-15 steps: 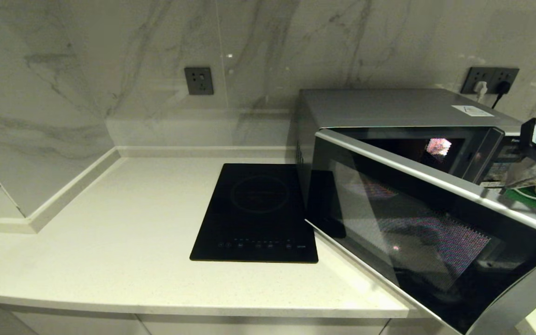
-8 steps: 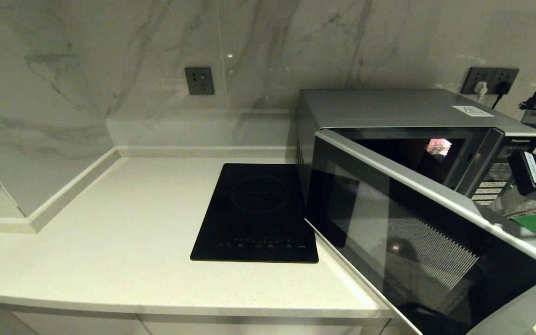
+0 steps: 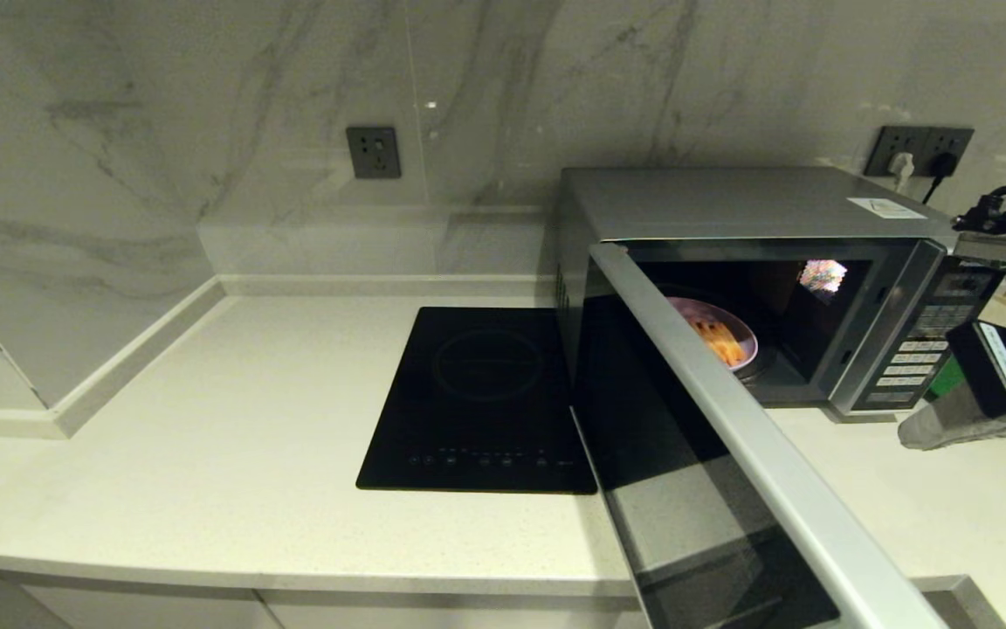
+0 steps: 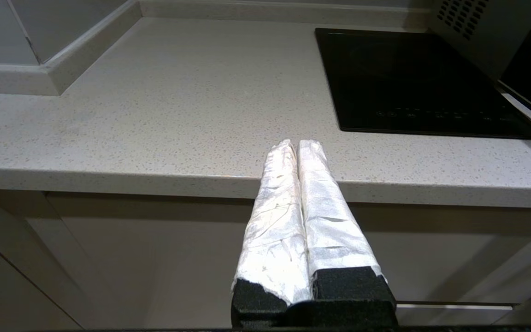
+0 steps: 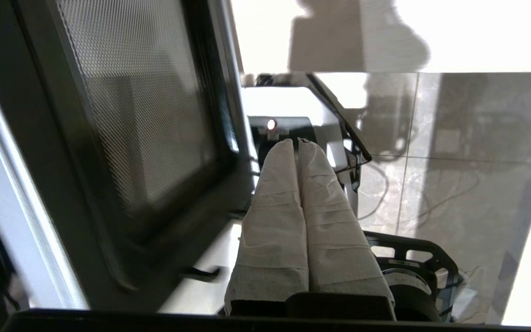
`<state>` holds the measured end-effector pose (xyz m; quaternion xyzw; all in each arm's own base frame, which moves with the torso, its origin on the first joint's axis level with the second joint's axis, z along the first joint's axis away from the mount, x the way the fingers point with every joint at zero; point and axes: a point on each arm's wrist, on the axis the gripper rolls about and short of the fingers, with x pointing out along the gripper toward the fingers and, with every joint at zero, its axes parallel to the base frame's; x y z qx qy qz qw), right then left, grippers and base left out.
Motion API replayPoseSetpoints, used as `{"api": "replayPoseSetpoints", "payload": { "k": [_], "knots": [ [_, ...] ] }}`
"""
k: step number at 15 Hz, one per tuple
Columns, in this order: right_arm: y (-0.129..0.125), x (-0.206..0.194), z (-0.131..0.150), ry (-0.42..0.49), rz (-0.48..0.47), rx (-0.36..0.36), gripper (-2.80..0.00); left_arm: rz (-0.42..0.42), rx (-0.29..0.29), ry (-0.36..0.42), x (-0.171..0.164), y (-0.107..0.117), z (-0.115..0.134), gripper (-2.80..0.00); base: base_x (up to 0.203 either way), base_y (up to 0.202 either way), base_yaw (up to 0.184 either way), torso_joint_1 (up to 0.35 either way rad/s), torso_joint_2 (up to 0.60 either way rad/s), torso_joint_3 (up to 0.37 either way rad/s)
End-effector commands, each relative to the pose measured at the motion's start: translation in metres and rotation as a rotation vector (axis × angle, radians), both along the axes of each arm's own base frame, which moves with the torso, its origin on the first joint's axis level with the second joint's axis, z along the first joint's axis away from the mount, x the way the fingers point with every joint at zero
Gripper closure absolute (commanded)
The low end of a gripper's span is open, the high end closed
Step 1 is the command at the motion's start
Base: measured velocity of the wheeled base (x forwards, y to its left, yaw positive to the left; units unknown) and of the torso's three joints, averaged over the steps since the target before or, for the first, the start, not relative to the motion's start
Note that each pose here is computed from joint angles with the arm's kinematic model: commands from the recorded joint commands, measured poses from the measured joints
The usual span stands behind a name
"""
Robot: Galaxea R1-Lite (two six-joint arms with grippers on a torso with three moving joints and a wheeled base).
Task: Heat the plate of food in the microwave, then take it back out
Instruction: Open the microwave oven
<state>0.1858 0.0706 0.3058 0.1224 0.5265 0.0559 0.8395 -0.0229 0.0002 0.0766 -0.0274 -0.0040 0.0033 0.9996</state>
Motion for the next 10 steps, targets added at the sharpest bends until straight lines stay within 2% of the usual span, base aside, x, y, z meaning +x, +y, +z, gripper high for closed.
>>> {"api": "replayPoseSetpoints", "payload": {
  "k": [1, 4, 7, 10],
  "knots": [
    [0.025, -0.004, -0.006, 0.019, 0.112, -0.007, 0.0, 0.001, -0.001, 0.0, 0.0, 0.0, 0.0, 0.0, 0.0, 0.0, 0.0, 0.0, 0.0, 0.0],
    [0.059, 0.004, -0.006, -0.028, 0.205, 0.001, 0.0, 0.001, -0.001, -0.001, 0.0, 0.0, 0.0, 0.0, 0.0, 0.0, 0.0, 0.0, 0.0, 0.0],
    [0.085, 0.007, 0.0, -0.056, 0.25, 0.024, 0.0, 0.001, -0.001, 0.0, 0.0, 0.0, 0.0, 0.0, 0.0, 0.0, 0.0, 0.0, 0.0, 0.0],
    [0.099, 0.013, -0.004, -0.065, 0.266, 0.025, 0.0, 0.001, -0.001, -0.001, 0.0, 0.0, 0.0, 0.0, 0.0, 0.0, 0.0, 0.0, 0.0, 0.0]
  ]
}}
